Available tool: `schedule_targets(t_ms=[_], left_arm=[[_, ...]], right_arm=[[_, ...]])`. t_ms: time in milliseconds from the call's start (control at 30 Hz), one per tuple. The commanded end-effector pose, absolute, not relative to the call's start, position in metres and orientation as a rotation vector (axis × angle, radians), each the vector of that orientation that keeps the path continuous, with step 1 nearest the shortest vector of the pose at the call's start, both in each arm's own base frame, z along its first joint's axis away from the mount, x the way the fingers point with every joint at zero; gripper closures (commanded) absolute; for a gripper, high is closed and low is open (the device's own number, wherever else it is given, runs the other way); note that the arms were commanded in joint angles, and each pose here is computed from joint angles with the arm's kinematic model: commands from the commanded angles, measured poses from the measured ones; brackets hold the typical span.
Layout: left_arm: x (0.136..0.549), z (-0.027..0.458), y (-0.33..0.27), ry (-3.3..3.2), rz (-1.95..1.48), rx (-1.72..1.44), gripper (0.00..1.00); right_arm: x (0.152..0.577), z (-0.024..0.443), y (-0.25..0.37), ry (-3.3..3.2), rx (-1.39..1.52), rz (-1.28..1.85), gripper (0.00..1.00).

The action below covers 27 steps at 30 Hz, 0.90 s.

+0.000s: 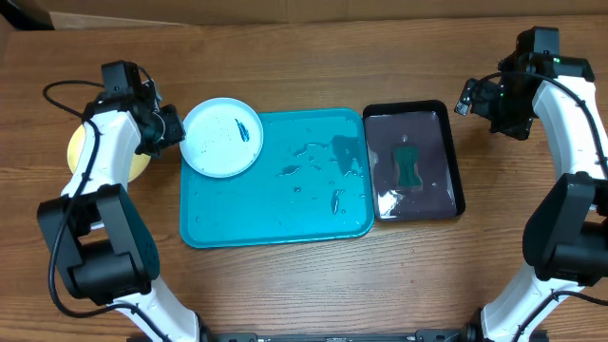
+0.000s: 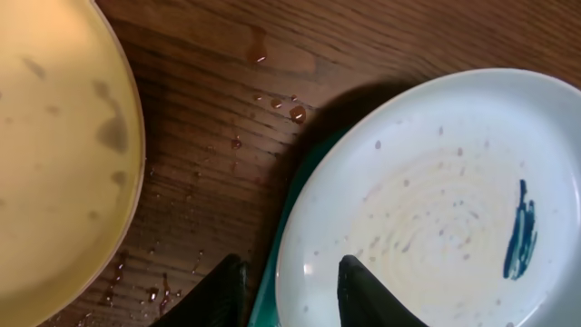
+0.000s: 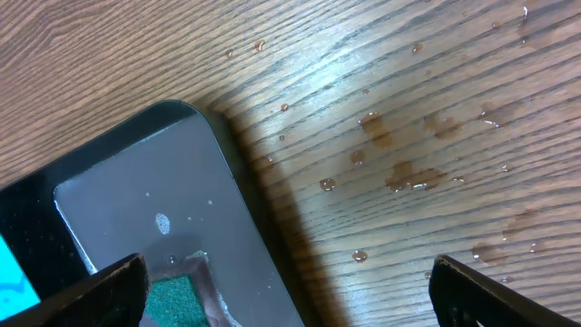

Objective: Clean dirty plates on tray and stack at the side
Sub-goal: 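Release the yellow plate and move left gripper to the light-blue plate, then grip the light-blue plate rim and slide it to tray center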

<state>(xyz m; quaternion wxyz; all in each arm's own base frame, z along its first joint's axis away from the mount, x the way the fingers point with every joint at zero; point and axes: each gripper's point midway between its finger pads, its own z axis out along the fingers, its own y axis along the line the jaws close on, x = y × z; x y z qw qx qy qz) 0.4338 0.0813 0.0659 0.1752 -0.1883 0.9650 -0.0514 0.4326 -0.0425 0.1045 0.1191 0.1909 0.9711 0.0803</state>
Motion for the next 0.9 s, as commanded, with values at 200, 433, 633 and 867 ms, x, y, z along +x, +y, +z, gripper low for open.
schedule_targets(t_ms=[200, 433, 633, 867], left_arm=[[0.432, 0.033, 0.083, 2.800, -0.128, -0.526, 0.62], [0.433, 0.026, 0.083, 2.811, -0.129, -0.527, 0.73], [0.433, 0.022, 0.082, 2.815, -0.137, -0.528, 0.76], [0.427, 0.021, 0.077, 2.843, -0.172, -0.531, 0.86]], right_arm=[[0.437, 0.116, -0.043, 2.808, 0.550, 0.236, 0.00], [0.437, 0.116, -0.043, 2.808, 0.550, 0.236, 0.00], [0.437, 0.116, -0.043, 2.808, 0.550, 0.236, 0.00], [0.437, 0.116, -0.043, 2.808, 0.550, 0.236, 0.00]])
